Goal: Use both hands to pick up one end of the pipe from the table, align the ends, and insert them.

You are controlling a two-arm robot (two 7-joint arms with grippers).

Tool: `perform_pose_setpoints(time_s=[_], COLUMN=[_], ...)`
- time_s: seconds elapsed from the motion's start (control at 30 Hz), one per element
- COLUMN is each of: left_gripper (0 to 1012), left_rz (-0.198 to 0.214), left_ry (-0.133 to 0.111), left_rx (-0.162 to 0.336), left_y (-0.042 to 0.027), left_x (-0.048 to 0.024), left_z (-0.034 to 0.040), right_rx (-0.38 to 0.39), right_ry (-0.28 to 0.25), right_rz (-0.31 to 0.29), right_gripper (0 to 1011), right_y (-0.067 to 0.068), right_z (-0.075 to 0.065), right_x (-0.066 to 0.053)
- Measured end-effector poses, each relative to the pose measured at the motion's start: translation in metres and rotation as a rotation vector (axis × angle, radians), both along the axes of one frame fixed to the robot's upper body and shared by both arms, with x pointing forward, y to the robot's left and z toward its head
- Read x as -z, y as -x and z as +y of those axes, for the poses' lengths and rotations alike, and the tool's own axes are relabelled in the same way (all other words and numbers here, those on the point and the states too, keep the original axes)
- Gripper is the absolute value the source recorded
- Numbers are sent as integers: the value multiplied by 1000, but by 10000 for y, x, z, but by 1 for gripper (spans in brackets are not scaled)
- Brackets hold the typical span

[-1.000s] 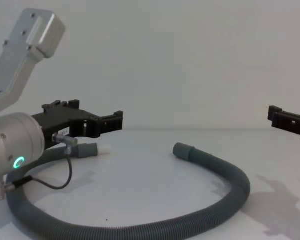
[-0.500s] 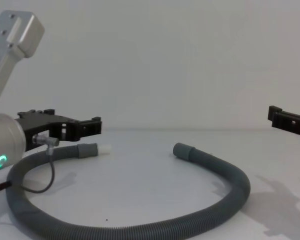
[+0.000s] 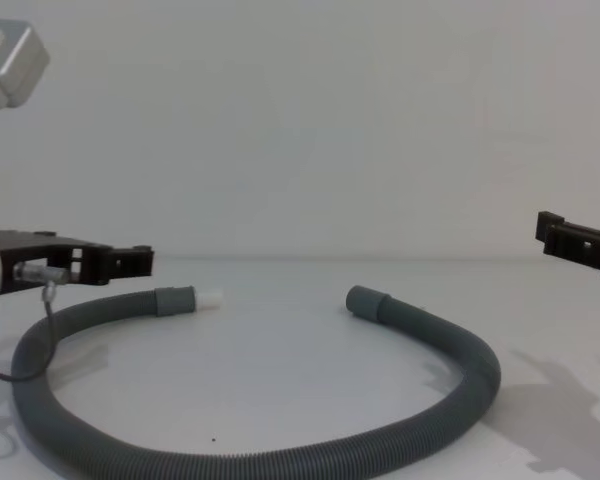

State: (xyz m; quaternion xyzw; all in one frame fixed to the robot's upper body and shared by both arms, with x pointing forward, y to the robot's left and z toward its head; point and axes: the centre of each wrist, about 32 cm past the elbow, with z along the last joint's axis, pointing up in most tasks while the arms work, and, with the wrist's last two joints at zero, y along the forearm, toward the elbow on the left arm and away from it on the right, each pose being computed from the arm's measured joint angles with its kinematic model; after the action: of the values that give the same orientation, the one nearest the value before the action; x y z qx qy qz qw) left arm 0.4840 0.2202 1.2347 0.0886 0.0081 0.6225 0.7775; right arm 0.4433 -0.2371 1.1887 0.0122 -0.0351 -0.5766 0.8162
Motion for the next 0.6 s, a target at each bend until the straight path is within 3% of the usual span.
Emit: perform_pose_setpoints(time_s=[0.33, 0.6], left_gripper=[1001, 1001], left_rz=[72, 112], left_ry=[23, 45], left_rx=[-54, -63], left_y=[-13, -48], left_x=[-57, -49], left_z=[140, 222], right_rx=[0, 0], right_ry=[0, 0], right_rz=[0, 0], right_gripper=[1001, 1002], right_y=[0, 0], right_z=[0, 0], right_x=[0, 0])
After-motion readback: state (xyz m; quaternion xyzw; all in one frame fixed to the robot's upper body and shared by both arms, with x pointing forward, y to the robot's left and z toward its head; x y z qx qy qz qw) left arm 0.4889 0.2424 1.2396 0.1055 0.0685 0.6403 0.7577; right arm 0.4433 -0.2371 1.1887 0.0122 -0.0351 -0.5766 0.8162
